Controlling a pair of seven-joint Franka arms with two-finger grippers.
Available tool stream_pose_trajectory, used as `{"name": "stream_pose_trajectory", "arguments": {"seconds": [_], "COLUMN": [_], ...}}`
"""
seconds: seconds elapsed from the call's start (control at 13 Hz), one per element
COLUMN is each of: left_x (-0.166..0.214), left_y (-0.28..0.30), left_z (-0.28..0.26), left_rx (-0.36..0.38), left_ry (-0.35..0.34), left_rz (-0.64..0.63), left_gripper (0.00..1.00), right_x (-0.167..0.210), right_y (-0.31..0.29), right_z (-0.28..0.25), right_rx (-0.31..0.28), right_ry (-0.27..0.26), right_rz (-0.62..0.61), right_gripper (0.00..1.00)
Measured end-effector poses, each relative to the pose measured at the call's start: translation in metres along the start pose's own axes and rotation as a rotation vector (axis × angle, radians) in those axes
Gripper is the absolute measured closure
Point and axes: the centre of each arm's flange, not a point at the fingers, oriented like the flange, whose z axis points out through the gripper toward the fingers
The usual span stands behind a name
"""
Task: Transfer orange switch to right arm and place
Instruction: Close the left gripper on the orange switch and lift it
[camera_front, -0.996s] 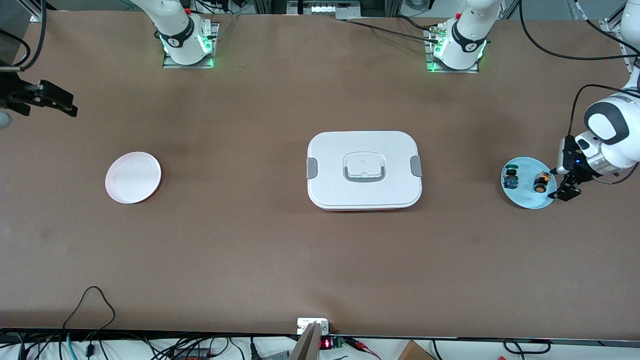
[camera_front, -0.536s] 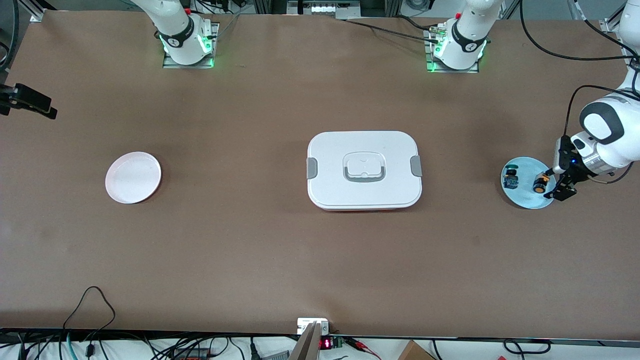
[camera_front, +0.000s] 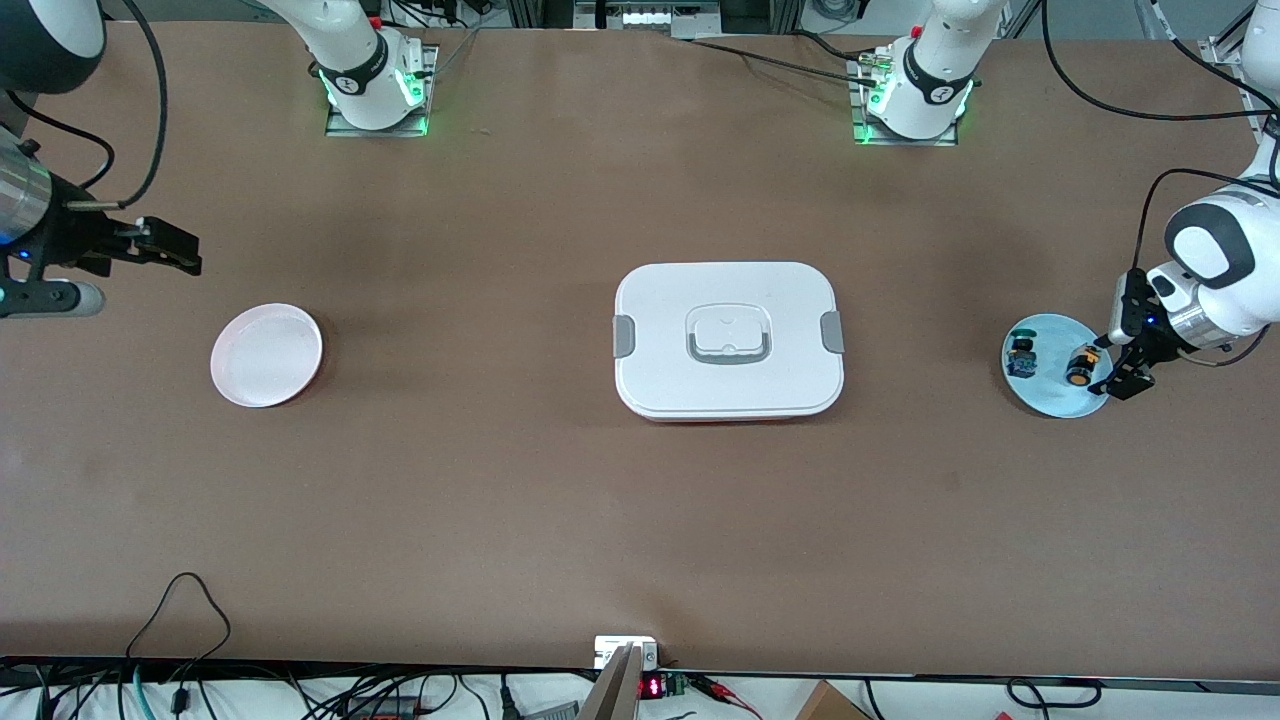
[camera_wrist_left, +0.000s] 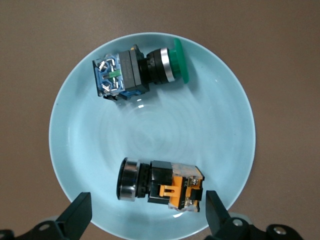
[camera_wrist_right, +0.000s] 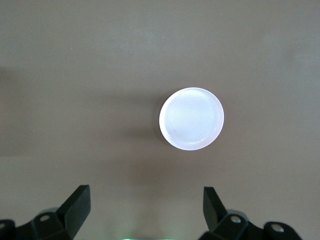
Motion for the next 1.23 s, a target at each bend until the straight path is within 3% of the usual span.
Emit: {"name": "stream_pose_trajectory", "arguments": {"seconds": [0.31,1.23], "left_x": [-0.010,0.005], "left_y": [0.016,0.003], "left_z": [-0.001,0.014], "left_rx": [-0.007,0.004], "left_ry": [0.011,0.054], "left_rz": [-0.019,-0.002], "left_gripper": [0.00,0.00], "right_x": [0.007,0.015], "right_y": [-0.012,-0.011], "right_z": [0.002,0.010], "right_rx": [-0.004,-0.015], "right_ry": [0.026,0.034], "right_rz": [-0.019,-0.012], "right_gripper": [0.00,0.00]}}
